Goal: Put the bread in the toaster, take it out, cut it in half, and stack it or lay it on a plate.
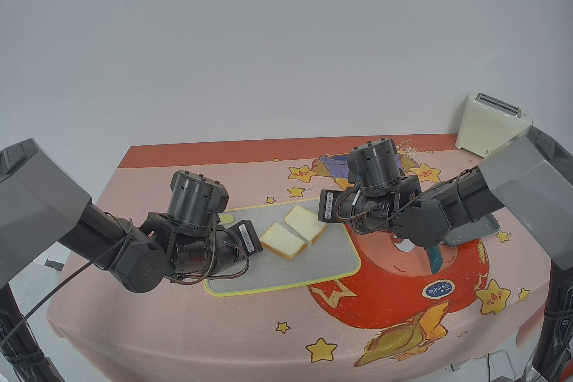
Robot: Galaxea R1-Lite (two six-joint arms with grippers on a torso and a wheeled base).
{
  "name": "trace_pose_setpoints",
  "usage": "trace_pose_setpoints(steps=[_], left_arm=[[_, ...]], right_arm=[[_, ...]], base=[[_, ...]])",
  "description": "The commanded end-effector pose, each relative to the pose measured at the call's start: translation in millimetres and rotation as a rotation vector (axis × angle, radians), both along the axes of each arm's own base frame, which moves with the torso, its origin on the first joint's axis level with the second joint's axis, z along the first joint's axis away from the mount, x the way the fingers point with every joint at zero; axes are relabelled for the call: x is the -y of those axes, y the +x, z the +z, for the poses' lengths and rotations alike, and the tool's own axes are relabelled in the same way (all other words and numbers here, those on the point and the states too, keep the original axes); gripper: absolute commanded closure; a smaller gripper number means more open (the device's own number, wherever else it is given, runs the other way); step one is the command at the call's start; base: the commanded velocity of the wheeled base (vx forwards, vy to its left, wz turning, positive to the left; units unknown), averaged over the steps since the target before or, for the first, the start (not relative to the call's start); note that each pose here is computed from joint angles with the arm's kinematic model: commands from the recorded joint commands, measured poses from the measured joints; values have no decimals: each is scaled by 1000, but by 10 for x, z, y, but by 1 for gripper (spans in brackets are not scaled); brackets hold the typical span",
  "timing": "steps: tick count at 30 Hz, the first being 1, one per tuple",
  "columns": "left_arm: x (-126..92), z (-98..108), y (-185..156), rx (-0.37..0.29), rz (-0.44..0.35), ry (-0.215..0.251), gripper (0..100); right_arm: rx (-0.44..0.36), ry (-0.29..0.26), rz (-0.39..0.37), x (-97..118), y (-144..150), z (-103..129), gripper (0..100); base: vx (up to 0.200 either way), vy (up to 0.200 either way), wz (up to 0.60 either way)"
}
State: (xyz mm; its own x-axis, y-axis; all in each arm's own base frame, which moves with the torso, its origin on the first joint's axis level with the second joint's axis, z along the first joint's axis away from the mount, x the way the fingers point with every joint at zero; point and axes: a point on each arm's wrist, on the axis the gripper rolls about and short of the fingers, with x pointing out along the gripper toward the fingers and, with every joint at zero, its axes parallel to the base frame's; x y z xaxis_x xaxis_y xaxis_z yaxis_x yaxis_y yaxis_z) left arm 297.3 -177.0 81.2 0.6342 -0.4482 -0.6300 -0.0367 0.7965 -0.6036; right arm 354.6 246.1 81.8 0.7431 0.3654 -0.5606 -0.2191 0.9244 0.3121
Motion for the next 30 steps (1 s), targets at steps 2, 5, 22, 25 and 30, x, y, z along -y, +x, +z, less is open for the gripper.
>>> trace_pose_setpoints(steps=[2, 5, 22, 25, 30], left_arm=[[15, -54, 20, -12, -1, 6, 100], [17, -61, 12, -13, -2, 9, 100], [21, -71, 20, -16, -2, 11, 100], [18, -68, 25, -15, 0, 9, 100], [1, -57, 33, -9, 13, 13, 100]], right_arm=[[-15, -6, 1, -17, 0, -71, 100], [-19, -8, 5, -34, -12, -88, 100], [-44, -16, 23, -80, -73, -171, 100], [-48, -18, 26, -73, -95, -170, 100], [-45, -15, 43, -96, -173, -111, 100]], base=[[0, 0, 0], [0, 0, 0], [0, 0, 0], [0, 0, 0], [0, 0, 0]])
